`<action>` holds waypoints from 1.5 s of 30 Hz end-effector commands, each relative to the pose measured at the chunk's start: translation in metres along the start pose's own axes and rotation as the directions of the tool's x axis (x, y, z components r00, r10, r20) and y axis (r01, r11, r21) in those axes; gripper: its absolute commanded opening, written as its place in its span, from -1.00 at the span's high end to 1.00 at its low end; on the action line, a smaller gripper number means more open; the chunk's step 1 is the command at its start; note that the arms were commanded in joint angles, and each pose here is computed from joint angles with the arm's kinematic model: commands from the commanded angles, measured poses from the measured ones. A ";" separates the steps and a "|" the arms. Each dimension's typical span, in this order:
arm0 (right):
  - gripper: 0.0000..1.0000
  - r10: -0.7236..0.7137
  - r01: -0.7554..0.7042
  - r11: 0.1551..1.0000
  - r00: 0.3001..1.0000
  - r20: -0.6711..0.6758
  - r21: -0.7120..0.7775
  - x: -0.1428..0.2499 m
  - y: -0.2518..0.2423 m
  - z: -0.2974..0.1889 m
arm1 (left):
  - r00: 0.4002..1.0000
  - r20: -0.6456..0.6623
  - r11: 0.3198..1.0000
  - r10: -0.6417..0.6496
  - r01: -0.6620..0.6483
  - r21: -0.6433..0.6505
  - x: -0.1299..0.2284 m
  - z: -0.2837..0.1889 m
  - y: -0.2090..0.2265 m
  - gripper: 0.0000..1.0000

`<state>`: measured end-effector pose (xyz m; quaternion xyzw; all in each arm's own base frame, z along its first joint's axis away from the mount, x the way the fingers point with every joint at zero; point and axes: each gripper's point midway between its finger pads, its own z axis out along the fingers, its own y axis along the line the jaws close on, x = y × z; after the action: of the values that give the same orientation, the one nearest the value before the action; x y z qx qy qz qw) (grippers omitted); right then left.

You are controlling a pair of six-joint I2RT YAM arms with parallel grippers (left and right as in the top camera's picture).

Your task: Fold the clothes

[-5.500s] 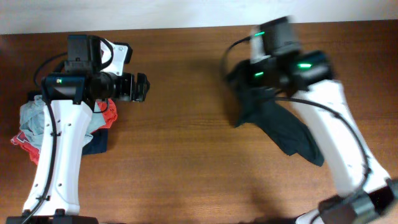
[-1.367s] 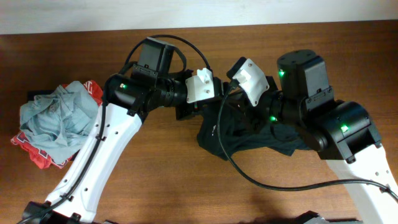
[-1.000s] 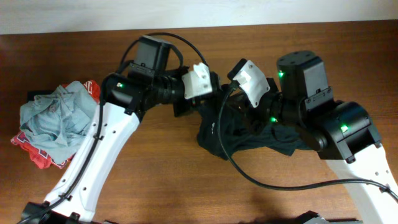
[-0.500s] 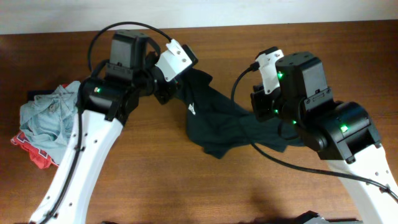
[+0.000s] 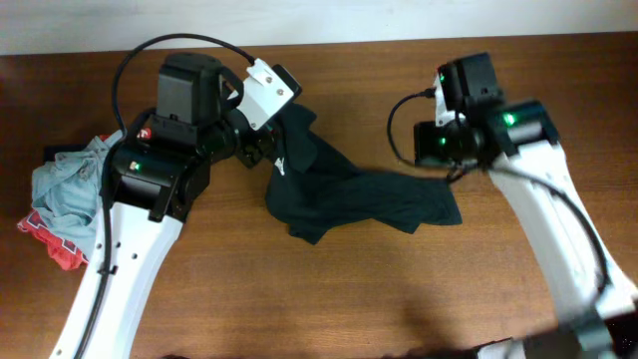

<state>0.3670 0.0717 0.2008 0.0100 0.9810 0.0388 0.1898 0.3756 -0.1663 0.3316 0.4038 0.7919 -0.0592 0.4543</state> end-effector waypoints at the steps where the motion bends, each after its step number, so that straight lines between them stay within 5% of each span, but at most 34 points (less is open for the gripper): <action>1: -0.11 0.114 -0.118 0.992 0.988 -0.105 -0.035 0.002 -0.008 0.038 | 0.999 0.034 0.999 -0.012 0.013 -0.036 -0.011 -0.015 0.005 0.99; 7: -0.16 0.143 -0.148 0.989 0.961 -0.236 -0.004 0.010 -0.031 0.105 | 0.999 0.033 0.999 -0.012 0.013 -0.036 -0.011 -0.015 0.005 0.99; 13: -0.41 -0.147 0.027 0.866 0.969 -0.201 -0.500 0.008 0.055 0.111 | 0.999 0.031 0.999 -0.013 0.014 -0.034 -0.010 -0.015 0.005 1.00; 17: -0.44 0.024 -0.213 0.822 0.939 -0.342 -0.528 0.014 0.076 0.100 | 0.999 0.031 0.999 -0.012 0.013 -0.034 -0.010 -0.015 0.005 1.00; 21: -0.44 0.012 -0.266 0.734 0.925 -0.380 -0.625 0.016 0.101 0.085 | 0.999 0.032 0.999 -0.012 0.013 -0.035 -0.011 -0.015 0.005 0.99; 27: -0.43 -0.232 0.080 0.792 0.956 -0.178 -0.605 0.019 0.098 0.101 | 0.999 0.036 0.999 -0.011 0.012 -0.037 -0.012 -0.015 0.005 0.99; 31: -0.41 -0.471 0.377 0.751 0.881 -0.039 -0.542 0.022 0.098 0.113 | 0.999 0.041 0.999 -0.009 0.011 -0.040 -0.013 -0.015 0.006 0.99; 39: -0.40 -0.581 0.547 0.716 0.811 0.065 -0.434 0.007 0.106 0.124 | 0.998 0.057 0.999 -0.005 0.007 -0.049 -0.017 -0.015 0.008 0.99; 41: -0.31 -0.580 0.553 0.714 0.811 0.079 -0.429 0.004 0.107 0.124 | 0.998 0.059 0.999 -0.004 0.007 -0.050 -0.018 -0.016 0.009 0.99; 45: 0.27 -0.578 0.565 0.711 0.809 0.111 -0.419 -0.003 0.109 0.125 | 0.996 0.094 0.998 0.006 0.000 -0.069 -0.028 -0.027 0.012 0.99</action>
<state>0.4138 0.1910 0.0950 -0.3264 0.9071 0.2077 0.1659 0.3801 -0.1650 0.3374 0.3953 0.7896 -0.0524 0.4665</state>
